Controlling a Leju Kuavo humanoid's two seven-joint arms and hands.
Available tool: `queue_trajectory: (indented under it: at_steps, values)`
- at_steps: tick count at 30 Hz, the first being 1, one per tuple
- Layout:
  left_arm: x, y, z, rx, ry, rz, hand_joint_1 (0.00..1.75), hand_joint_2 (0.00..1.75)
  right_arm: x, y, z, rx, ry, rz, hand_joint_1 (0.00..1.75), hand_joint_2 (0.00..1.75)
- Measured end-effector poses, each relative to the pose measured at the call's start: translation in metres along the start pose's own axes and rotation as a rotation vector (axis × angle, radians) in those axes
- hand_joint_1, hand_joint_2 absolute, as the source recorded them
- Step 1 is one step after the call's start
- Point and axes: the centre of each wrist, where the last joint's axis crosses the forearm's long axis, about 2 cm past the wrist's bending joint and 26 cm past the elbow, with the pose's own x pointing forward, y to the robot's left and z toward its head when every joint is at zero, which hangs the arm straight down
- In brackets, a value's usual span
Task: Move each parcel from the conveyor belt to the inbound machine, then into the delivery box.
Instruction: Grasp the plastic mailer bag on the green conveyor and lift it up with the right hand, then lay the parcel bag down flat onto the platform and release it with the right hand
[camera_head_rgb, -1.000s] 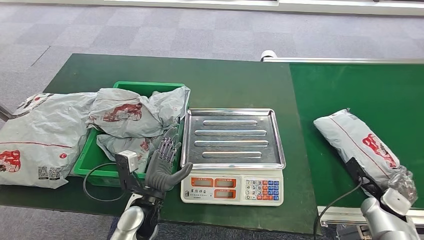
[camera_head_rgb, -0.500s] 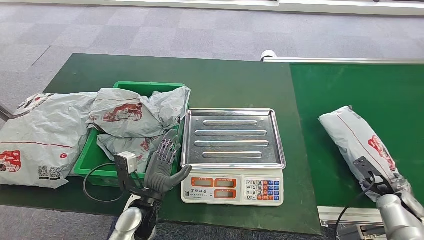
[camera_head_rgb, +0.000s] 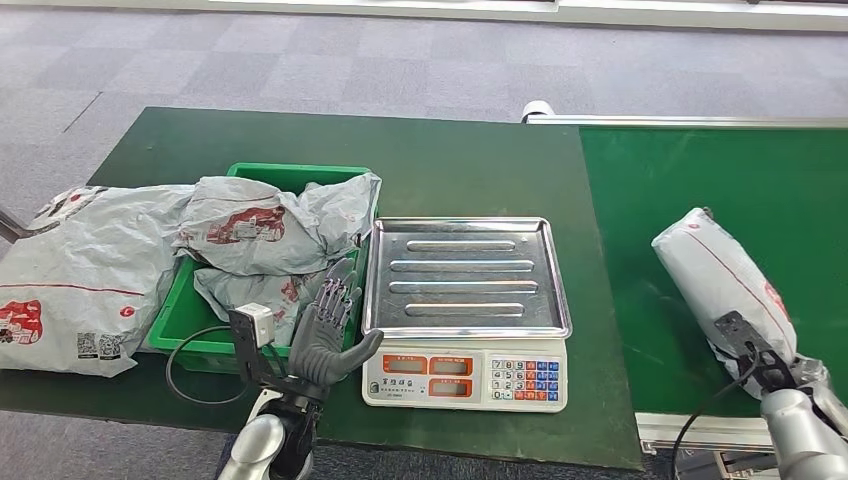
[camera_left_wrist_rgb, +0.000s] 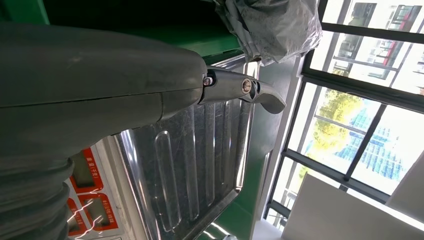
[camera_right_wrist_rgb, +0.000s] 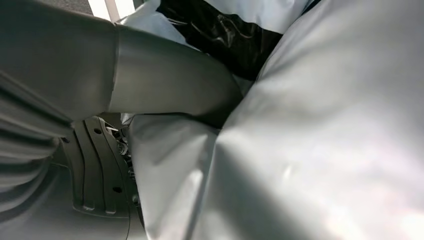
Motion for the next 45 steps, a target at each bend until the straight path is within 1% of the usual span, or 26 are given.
queue_trajectory:
  at_steps: [8, 12, 15, 19, 22, 28, 32, 35, 38, 42, 45]
  values:
    - [0.0, 0.0, 0.0, 0.0, 0.0, 0.0, 0.0, 1.75, 0.002, -0.002, -0.001, 0.001, -0.004, -0.015, 1.75, 1.75]
    - [0.0, 0.0, 0.0, 0.0, 0.001, 0.0, 0.0, 1.75, 0.0, -0.002, 0.0, -0.075, -0.032, -0.049, 1.75, 1.75]
    - [0.0, 0.0, 0.0, 0.002, 0.006, -0.001, 0.0, 1.75, 0.003, 0.0, 0.003, -0.187, -0.109, -0.106, 1.75, 1.75]
    - [0.0, 0.0, 0.001, 0.005, 0.01, -0.012, 0.0, 1.75, 0.018, -0.001, 0.012, -0.294, -0.241, -0.204, 1.75, 1.75]
    - [0.0, 0.0, 0.001, 0.002, 0.011, -0.021, 0.0, 1.75, 0.034, -0.008, 0.019, -0.332, -0.31, -0.234, 1.75, 1.75]
    - [0.0, 0.0, 0.001, 0.001, 0.011, -0.024, 0.0, 1.75, 0.042, -0.013, 0.025, -0.354, -0.349, -0.24, 1.75, 1.75]
    - [0.001, 0.001, -0.002, -0.003, 0.007, -0.029, 0.0, 1.75, 0.068, -0.027, 0.048, -0.413, -0.501, -0.259, 1.75, 1.75]
    - [0.001, 0.001, -0.003, -0.004, 0.006, -0.03, 0.0, 1.75, 0.075, -0.029, 0.054, -0.421, -0.553, -0.257, 1.75, 1.75]
    - [0.001, 0.001, -0.003, -0.004, 0.004, -0.031, 0.0, 1.75, 0.084, -0.027, 0.061, -0.401, -0.611, -0.241, 1.75, 1.75]
    - [0.0, 0.002, -0.003, -0.003, 0.001, -0.033, 0.0, 1.75, 0.099, -0.015, 0.074, -0.338, -0.684, -0.211, 1.75, 1.75]
    - [0.0, 0.003, -0.003, -0.001, 0.001, -0.035, 0.0, 1.75, 0.116, 0.0, 0.088, -0.28, -0.762, -0.165, 1.75, 1.75]
